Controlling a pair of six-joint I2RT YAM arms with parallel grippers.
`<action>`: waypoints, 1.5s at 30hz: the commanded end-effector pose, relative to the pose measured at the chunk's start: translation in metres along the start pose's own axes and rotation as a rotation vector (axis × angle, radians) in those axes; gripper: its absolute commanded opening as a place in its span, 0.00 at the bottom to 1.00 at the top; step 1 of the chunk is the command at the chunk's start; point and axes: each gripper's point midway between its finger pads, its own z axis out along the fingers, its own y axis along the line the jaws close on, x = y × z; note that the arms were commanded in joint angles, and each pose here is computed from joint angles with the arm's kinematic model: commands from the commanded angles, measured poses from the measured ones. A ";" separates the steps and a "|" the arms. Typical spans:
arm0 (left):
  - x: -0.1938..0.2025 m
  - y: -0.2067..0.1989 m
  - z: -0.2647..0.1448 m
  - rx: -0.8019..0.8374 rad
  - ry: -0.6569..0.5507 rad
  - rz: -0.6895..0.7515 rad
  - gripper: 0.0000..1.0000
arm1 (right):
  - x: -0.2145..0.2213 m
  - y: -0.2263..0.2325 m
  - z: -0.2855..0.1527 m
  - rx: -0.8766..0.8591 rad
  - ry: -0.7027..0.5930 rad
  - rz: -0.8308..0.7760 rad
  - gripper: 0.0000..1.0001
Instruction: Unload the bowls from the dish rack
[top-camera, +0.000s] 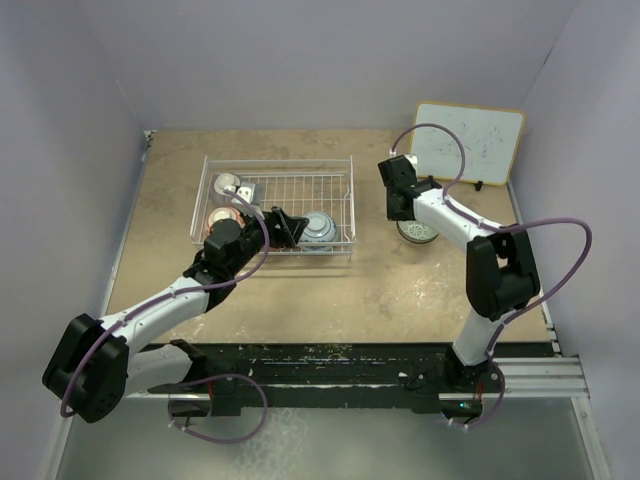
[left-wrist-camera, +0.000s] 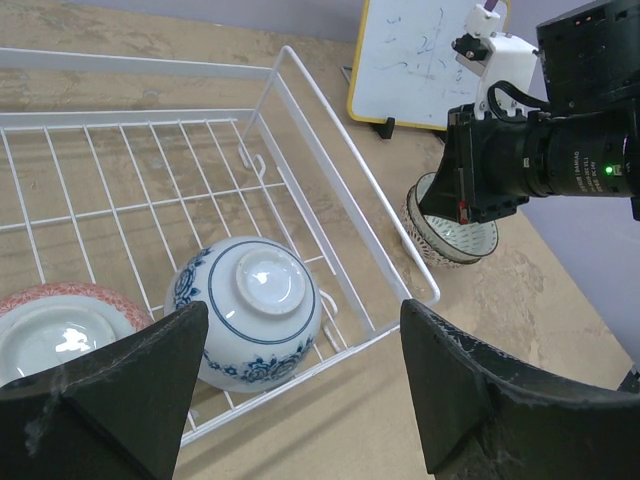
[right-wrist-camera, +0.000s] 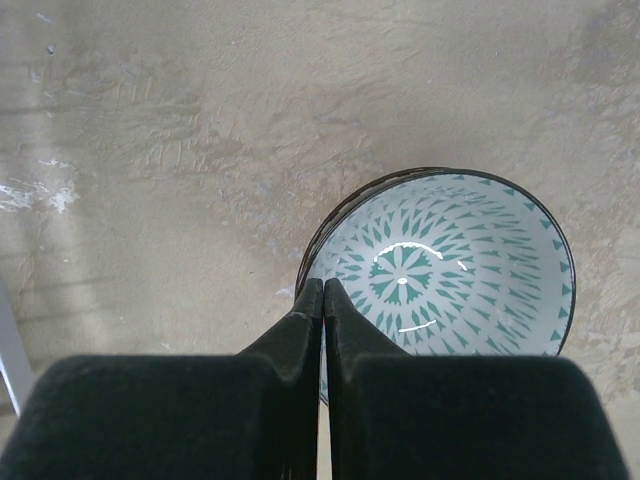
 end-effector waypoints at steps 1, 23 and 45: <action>-0.016 -0.005 0.001 0.012 -0.047 0.009 0.80 | 0.001 0.002 0.009 0.006 -0.005 -0.001 0.00; -0.004 0.006 0.058 -0.110 0.046 0.354 0.99 | -0.075 -0.037 -0.127 -0.182 -0.575 0.283 0.48; 0.050 0.000 0.066 0.233 0.116 0.497 0.99 | -0.075 -0.058 -0.149 -0.152 -0.670 0.314 0.64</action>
